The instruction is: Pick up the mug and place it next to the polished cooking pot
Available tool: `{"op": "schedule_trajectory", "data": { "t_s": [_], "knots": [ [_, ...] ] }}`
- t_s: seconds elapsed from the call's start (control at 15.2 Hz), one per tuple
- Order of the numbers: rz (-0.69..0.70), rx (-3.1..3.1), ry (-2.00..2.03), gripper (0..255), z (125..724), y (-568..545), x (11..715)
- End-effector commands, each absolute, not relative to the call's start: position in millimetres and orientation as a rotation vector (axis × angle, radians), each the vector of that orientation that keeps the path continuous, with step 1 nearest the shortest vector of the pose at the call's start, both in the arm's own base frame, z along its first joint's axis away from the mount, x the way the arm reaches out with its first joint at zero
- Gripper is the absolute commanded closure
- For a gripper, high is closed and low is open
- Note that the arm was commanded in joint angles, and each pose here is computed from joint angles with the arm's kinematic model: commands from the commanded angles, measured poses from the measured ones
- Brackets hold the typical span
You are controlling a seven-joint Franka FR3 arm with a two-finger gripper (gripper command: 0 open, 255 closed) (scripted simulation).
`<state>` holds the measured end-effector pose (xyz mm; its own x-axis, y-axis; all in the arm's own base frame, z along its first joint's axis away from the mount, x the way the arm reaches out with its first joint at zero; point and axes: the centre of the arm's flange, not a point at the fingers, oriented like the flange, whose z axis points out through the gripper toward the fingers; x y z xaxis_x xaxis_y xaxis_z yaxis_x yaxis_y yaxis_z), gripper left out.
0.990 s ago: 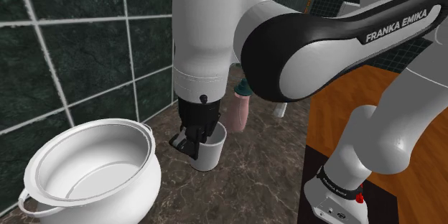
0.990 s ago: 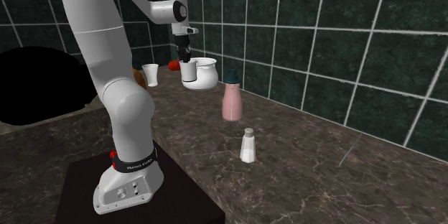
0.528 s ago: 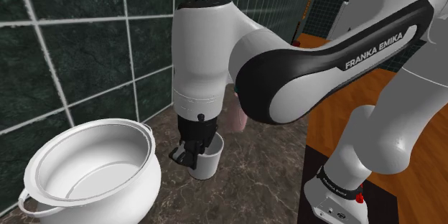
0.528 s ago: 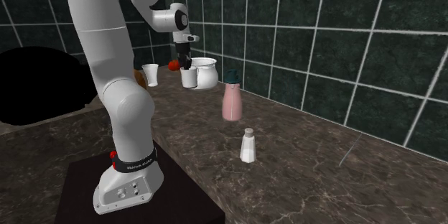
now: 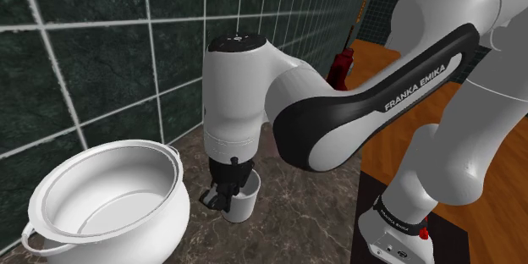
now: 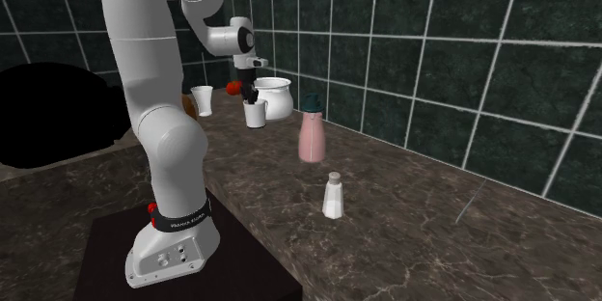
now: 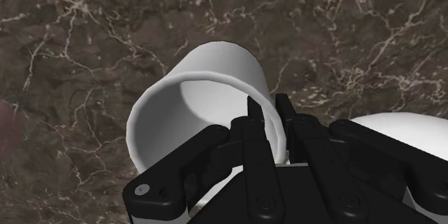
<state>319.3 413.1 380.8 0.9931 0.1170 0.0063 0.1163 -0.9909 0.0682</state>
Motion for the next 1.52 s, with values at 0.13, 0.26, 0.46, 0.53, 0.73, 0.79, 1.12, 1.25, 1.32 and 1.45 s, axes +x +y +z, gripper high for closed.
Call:
{"op": "schedule_trajectory", "data": {
  "t_s": [0.13,0.26,0.46,0.53,0.73,0.79,1.12,1.25,1.32,1.45],
  "knots": [
    [0.017,3.069,0.18,255,359,414,319],
    [0.017,3.069,0.18,255,359,414,319],
    [0.017,3.069,0.18,255,359,414,319],
    [0.017,3.069,0.18,255,359,414,319],
    [0.017,3.069,0.18,0,359,414,319],
    [0.017,3.069,0.18,0,359,414,319],
    [0.017,3.069,0.18,0,385,416,318],
    [0.017,3.069,0.18,0,409,417,318],
    [0.017,3.069,0.18,0,409,417,318],
    [0.017,3.069,0.18,0,409,417,318]
  ]
}}
